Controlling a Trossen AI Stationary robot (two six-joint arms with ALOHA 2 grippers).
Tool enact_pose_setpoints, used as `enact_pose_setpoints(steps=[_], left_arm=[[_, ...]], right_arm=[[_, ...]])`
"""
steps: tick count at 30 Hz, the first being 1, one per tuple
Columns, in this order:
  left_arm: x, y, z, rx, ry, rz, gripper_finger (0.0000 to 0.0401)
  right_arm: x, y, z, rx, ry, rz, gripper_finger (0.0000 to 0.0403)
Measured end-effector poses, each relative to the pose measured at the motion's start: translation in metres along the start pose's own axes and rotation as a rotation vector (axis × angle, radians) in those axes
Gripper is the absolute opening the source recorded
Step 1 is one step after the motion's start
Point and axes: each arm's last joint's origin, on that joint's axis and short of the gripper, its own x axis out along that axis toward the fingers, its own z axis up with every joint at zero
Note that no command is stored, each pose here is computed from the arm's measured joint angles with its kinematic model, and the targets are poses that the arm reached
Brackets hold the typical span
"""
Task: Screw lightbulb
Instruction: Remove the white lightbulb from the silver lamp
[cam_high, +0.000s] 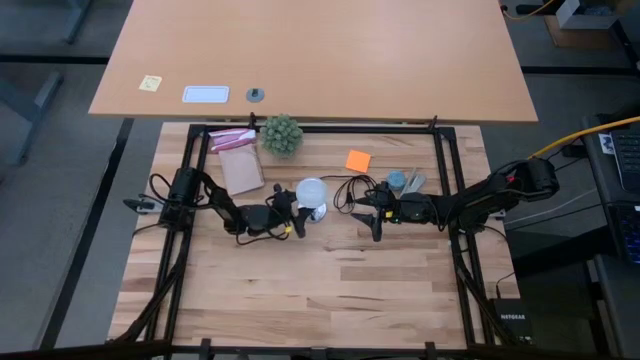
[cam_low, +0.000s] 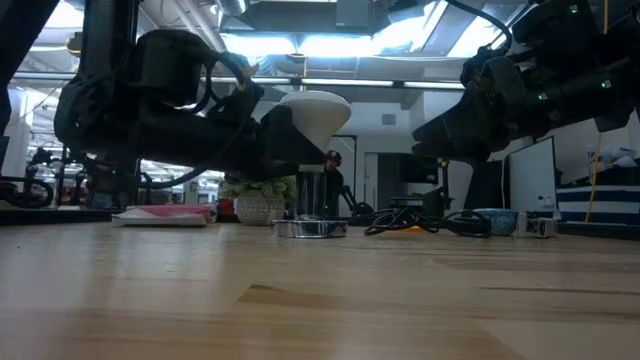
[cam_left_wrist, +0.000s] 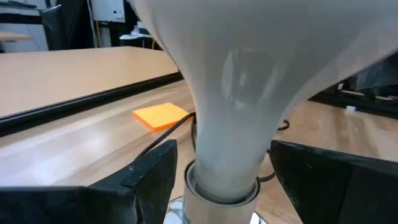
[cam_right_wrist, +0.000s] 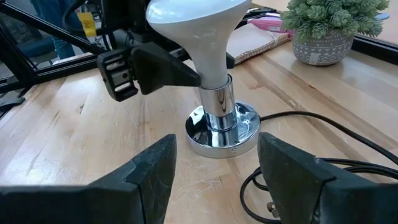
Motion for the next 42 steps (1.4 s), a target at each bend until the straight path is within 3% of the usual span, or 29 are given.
enact_pose_setpoints(steps=[8,13,18,26,30,36,42], left_arm=[[0.001,0.001,0.001,-0.007,-0.01,-0.001,0.0246],[0.001,0.001,0.001,-0.008,-0.01,-0.002,0.0243],[0.001,0.001,0.001,-0.009,-0.01,-0.002,0.0211],[0.001,0.001,0.001,-0.005,-0.009,-0.002,0.0153],[0.001,0.001,0.0,0.003,0.003,0.0,0.0142],[0.001,0.0,-0.001,0.006,0.012,0.0,0.015],[0.001,0.0,-0.001,0.007,0.014,0.0,0.0152]], right_arm=[[0.0,0.0,0.0,0.0,-0.001,-0.004,0.0227],[0.0,-0.002,0.001,-0.001,-0.019,-0.072,0.0227],[0.007,0.0,0.006,-0.01,-0.043,-0.119,0.0227],[0.039,0.005,0.006,-0.165,0.006,-0.143,0.0227],[0.056,-0.005,0.012,-0.193,0.048,-0.155,0.0227],[0.076,-0.028,0.027,-0.209,0.215,-0.075,0.0227],[0.079,-0.031,0.032,-0.182,0.254,0.039,0.0227]])
